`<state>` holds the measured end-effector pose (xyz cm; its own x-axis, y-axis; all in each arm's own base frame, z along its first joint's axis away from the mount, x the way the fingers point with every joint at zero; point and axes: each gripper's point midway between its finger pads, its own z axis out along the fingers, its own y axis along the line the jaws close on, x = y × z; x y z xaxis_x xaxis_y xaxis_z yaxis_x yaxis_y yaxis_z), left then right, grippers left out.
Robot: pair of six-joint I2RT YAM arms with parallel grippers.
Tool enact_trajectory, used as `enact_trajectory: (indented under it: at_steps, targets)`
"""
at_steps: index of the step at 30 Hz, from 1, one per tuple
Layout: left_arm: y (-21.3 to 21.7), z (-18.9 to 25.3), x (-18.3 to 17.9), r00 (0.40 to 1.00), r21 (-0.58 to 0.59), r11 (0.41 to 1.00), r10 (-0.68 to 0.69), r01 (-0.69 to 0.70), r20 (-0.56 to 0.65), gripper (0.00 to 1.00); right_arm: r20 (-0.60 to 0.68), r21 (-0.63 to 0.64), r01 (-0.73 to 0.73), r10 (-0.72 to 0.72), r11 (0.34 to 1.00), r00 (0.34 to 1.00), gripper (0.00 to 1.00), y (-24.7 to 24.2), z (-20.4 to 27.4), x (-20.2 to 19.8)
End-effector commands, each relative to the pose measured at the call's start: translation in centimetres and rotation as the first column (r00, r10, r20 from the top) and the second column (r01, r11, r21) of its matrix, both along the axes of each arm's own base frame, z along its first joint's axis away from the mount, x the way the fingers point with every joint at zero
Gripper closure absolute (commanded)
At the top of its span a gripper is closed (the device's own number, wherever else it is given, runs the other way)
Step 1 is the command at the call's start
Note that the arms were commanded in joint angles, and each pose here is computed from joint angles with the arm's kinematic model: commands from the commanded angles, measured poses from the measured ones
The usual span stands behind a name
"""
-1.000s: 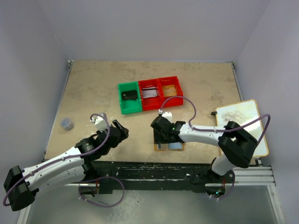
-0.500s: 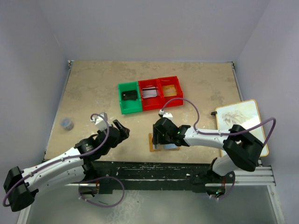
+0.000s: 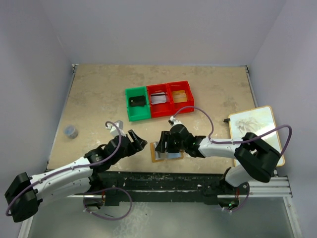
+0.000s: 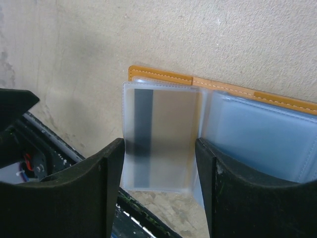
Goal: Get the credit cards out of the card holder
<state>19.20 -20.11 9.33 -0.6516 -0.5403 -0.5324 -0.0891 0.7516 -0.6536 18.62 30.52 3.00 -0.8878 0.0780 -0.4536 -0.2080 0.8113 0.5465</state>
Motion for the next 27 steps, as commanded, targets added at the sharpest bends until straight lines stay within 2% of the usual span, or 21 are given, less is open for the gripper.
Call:
enact_trajectory:
  at_steps: [1, 6, 14, 20, 27]
  targets:
    - [-3.6, 2.1, -0.5, 0.989, -0.157, 0.977, -0.134, 0.143, 0.066, 0.38, -0.076, -0.005, -0.013, 0.012, 1.000, 0.997, 0.38, -1.3, -1.9, -1.5]
    - [-5.6, 2.2, -1.5, 0.971, -0.229, 0.944, -0.222, 0.236, 0.088, 0.47, -0.083, 0.017, -0.003, 0.004, 1.000, 0.997, 0.38, -1.4, -1.9, -1.3]
    - [-7.8, 0.3, -4.2, 0.951, -0.197, 0.931, -0.299, 0.308, 0.075, 0.58, -0.081, 0.035, 0.013, -0.010, 0.999, 0.997, 0.38, -1.8, -1.6, -0.8]
    - [-8.0, -1.0, -3.5, 0.965, -0.178, 0.948, -0.254, 0.263, 0.073, 0.63, -0.075, 0.036, 0.014, -0.011, 0.999, 0.997, 0.38, -1.9, -1.3, -0.7]
    - [-9.6, -1.9, -3.3, 0.958, -0.174, 0.942, -0.282, 0.288, 0.057, 0.70, -0.081, 0.044, 0.012, -0.008, 0.999, 0.997, 0.38, -1.9, -1.3, -0.9]
